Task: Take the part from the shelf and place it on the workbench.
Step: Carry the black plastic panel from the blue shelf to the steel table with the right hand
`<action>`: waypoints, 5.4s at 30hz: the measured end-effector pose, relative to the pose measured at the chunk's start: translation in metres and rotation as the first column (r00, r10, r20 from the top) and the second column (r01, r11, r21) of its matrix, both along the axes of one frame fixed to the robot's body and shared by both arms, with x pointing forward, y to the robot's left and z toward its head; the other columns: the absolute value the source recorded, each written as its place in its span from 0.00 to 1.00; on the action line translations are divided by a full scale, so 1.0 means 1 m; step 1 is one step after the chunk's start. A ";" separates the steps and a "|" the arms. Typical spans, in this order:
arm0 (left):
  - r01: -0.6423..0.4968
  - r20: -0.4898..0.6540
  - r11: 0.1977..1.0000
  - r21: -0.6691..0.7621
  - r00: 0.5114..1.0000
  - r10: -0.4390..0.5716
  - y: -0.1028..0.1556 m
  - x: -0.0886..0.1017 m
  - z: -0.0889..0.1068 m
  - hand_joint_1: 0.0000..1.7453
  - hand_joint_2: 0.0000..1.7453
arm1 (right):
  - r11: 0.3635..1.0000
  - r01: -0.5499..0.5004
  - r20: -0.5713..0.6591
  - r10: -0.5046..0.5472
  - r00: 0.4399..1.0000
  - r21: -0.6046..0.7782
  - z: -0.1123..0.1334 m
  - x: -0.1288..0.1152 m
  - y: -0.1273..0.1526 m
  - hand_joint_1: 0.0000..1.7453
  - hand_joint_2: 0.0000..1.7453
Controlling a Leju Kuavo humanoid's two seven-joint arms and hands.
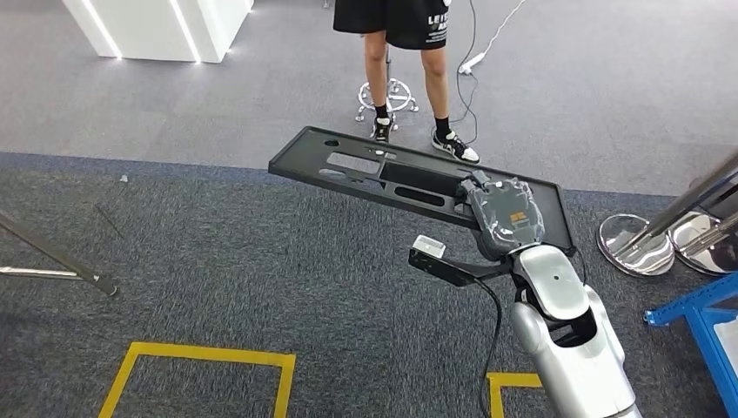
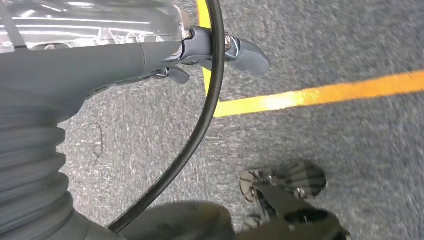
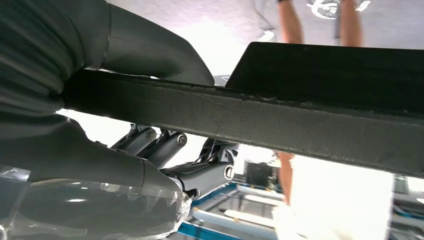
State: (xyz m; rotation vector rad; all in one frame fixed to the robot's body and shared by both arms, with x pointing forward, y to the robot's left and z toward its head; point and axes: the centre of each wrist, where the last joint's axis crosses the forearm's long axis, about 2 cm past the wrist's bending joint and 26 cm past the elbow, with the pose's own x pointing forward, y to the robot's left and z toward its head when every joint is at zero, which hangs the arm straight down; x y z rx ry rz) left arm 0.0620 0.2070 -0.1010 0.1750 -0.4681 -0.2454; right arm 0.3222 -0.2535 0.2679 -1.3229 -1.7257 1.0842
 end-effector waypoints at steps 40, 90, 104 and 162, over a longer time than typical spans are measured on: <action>0.011 -0.026 1.000 0.021 1.000 -0.011 -0.001 -0.001 0.000 0.00 1.00 | 0.999 0.021 -0.024 -0.022 0.999 -0.037 -0.028 -0.025 -0.002 1.00 1.00; -0.010 -0.098 0.999 0.041 0.995 0.014 0.005 0.001 -0.001 0.00 1.00 | 0.999 0.001 -0.005 -0.001 1.000 -0.033 0.007 -0.004 0.016 1.00 1.00; -0.018 -0.115 0.999 0.027 0.993 0.021 -0.001 0.001 0.000 0.00 1.00 | 0.999 -0.005 -0.006 0.005 1.000 -0.050 0.016 0.001 0.010 1.00 1.00; 0.011 -0.118 1.000 -0.008 0.993 -0.012 -0.001 0.003 0.000 0.00 1.00 | 0.995 0.004 0.008 -0.003 1.000 -0.104 0.034 0.011 -0.007 1.00 1.00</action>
